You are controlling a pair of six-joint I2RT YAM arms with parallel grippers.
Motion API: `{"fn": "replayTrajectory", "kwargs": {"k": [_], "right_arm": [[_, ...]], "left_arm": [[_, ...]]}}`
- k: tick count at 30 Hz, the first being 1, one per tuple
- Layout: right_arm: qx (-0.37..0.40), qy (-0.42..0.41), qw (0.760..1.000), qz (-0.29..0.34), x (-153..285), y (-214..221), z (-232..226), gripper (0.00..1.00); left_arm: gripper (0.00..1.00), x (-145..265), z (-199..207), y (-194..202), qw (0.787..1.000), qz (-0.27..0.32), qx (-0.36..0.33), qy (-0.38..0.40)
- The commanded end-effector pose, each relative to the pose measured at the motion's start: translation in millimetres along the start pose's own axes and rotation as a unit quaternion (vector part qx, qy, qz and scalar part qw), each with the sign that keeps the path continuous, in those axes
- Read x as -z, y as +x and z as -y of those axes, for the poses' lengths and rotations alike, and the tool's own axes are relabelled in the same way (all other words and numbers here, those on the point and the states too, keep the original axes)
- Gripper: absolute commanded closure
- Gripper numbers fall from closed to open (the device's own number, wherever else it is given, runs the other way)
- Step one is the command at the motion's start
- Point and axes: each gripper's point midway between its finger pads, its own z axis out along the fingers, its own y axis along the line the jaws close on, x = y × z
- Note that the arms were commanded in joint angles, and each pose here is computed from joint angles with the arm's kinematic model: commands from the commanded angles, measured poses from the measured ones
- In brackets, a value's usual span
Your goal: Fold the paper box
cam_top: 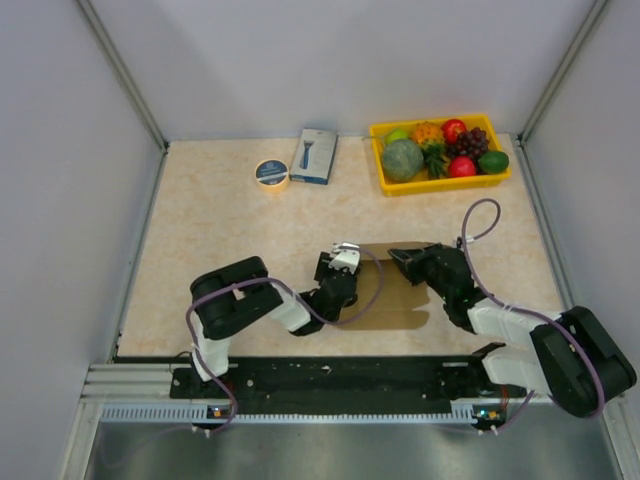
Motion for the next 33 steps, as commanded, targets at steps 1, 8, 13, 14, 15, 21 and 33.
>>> {"fn": "replayTrajectory", "kwargs": {"k": [1,8,13,14,15,21,33], "right_arm": [[0.039,0.077,0.996,-0.007,5,6,51,1.0],[0.056,0.073,0.996,-0.003,2,3,46,1.0],[0.063,0.073,0.995,-0.003,4,3,47,1.0],[0.066,0.071,0.995,-0.004,4,3,46,0.99],[0.074,0.071,0.995,-0.006,4,4,46,0.99],[0.065,0.072,0.995,0.0,5,2,45,1.0],[0.046,0.072,0.996,-0.007,2,5,40,1.0]], "left_arm": [[0.36,25,6,-23,0.995,0.017,0.072,0.068],[0.01,80,11,-32,0.972,-0.008,0.125,0.196],[0.02,118,9,-43,0.953,-0.035,0.139,0.268],[0.03,122,8,-47,0.95,-0.036,0.142,0.274],[0.05,124,4,-64,0.948,-0.024,0.156,0.277],[0.23,103,-33,-76,0.961,-0.058,0.18,0.202],[0.19,58,0,-47,0.977,0.02,0.072,0.2]]}}
